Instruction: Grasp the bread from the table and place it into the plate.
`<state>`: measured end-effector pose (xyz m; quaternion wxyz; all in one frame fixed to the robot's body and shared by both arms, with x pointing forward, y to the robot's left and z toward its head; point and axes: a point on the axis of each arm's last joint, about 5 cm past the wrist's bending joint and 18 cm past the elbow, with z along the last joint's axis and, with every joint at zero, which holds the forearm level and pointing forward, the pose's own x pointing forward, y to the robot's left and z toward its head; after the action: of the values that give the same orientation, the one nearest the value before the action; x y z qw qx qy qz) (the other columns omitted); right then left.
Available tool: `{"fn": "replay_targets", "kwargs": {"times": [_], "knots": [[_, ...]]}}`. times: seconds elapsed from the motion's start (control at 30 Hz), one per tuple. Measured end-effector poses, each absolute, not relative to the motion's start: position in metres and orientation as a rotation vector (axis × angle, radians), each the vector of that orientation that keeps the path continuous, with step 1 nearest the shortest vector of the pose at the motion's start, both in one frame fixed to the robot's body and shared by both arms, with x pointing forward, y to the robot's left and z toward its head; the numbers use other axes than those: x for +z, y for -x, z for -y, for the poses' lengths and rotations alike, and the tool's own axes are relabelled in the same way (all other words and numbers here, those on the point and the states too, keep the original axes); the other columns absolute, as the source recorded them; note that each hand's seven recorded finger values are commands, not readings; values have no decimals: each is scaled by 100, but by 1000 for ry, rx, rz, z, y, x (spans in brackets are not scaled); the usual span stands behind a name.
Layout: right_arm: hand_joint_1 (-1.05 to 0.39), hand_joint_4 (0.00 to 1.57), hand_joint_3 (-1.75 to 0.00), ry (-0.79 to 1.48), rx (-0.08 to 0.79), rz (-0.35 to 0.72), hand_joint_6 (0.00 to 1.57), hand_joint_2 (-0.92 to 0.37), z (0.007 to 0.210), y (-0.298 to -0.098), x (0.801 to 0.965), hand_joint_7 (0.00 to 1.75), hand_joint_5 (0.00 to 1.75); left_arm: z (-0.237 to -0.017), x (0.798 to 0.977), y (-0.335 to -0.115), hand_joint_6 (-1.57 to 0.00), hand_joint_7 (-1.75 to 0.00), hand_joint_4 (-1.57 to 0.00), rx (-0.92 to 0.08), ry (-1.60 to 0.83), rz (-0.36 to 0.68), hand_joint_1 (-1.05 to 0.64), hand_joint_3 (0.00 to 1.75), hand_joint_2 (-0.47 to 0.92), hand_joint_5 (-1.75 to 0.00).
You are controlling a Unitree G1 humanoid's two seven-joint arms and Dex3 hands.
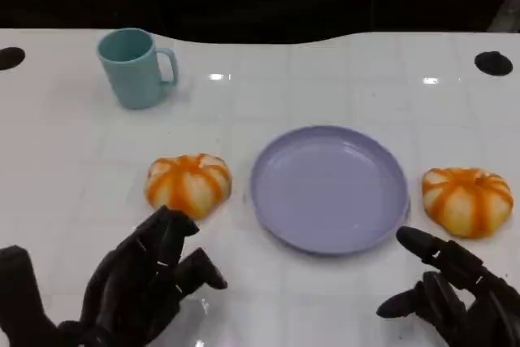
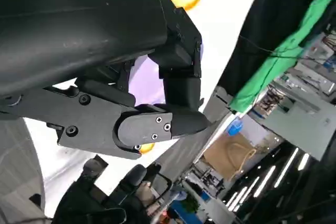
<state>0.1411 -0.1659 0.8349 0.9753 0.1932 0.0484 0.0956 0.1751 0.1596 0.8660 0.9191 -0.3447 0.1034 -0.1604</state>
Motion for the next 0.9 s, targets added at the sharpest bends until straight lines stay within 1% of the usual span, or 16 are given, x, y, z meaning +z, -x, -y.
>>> {"fn": "replay_targets", "kwargs": {"times": [0.1,0.13,0.2,0.23,0.3,0.37,0.4,0.43,0.5,0.57,0.63,0.67,0.7,0.73,0.83,0.9], "knots": [[-77,75,-31,-394,192,-97,97,-92,166,-141,835,34,108,-162,870,-178,-57,-119,-55,-352,622,-151,-55,37,92,-162],[-77,75,-30,-396,192,-99,97,-92,166,-141,835,34,108,-162,872,-180,-48,-90,-46,-359,600,-133,-47,33,92,-141],[-77,76,-30,-396,194,-99,97,-92,166,-142,835,34,108,-162,877,-184,-41,-68,-40,-366,473,-79,-39,30,92,-126],[-77,76,-30,-397,194,-98,97,-92,166,-142,835,34,108,-162,881,-187,-39,-63,-37,-371,379,-41,-36,28,92,-122],[-77,76,-30,-400,196,-97,97,-92,166,-143,835,34,107,-164,891,-193,-37,-59,-36,-383,213,43,-35,27,92,-120],[-77,76,-30,-407,201,-97,97,-92,166,-144,835,34,107,-163,896,-197,-37,-58,-36,-384,139,101,-34,27,92,-119],[-77,76,-30,-409,203,-96,97,-92,166,-144,835,34,107,-163,897,-197,-35,-53,-32,-384,130,111,-34,22,92,-113],[-77,76,-30,-410,203,-97,97,-92,166,-144,835,33,107,-162,897,-197,-40,-37,-28,-383,86,111,-41,12,92,-98],[-77,76,-31,-411,204,-100,97,-92,165,-145,834,33,107,-162,900,-199,-44,-26,-27,-372,-103,100,-45,6,92,-89],[-76,76,-31,-411,205,-102,97,-92,165,-145,833,33,107,-165,907,-205,-48,-15,-24,-337,-334,117,-46,1,88,-74],[-76,76,-32,-411,205,-103,97,-92,165,-145,833,33,107,-167,916,-211,-50,-10,-24,-294,-572,186,-47,0,87,-69],[-76,76,-32,-408,204,-99,97,-92,165,-145,833,33,107,-168,920,-213,-50,-9,-25,-277,-679,237,-47,0,87,-68],[-76,76,-32,-406,203,-94,97,-92,165,-145,833,33,107,-168,925,-216,-50,-9,-25,-265,-733,277,-47,0,87,-67],[-76,76,-32,-404,203,-93,97,-92,165,-145,833,33,107,-168,927,-217,-45,-5,-16,-255,-754,303,-49,0,82,-62],[-76,77,-32,-403,204,-93,97,-92,165,-145,833,33,107,-164,931,-221,-39,-1,-7,-288,-928,341,-51,0,75,-58],[-76,76,-32,-401,204,-93,97,-92,165,-145,833,33,107,-164,933,-223,-38,0,-5,-302,-1037,344,-50,0,74,-58]]}}
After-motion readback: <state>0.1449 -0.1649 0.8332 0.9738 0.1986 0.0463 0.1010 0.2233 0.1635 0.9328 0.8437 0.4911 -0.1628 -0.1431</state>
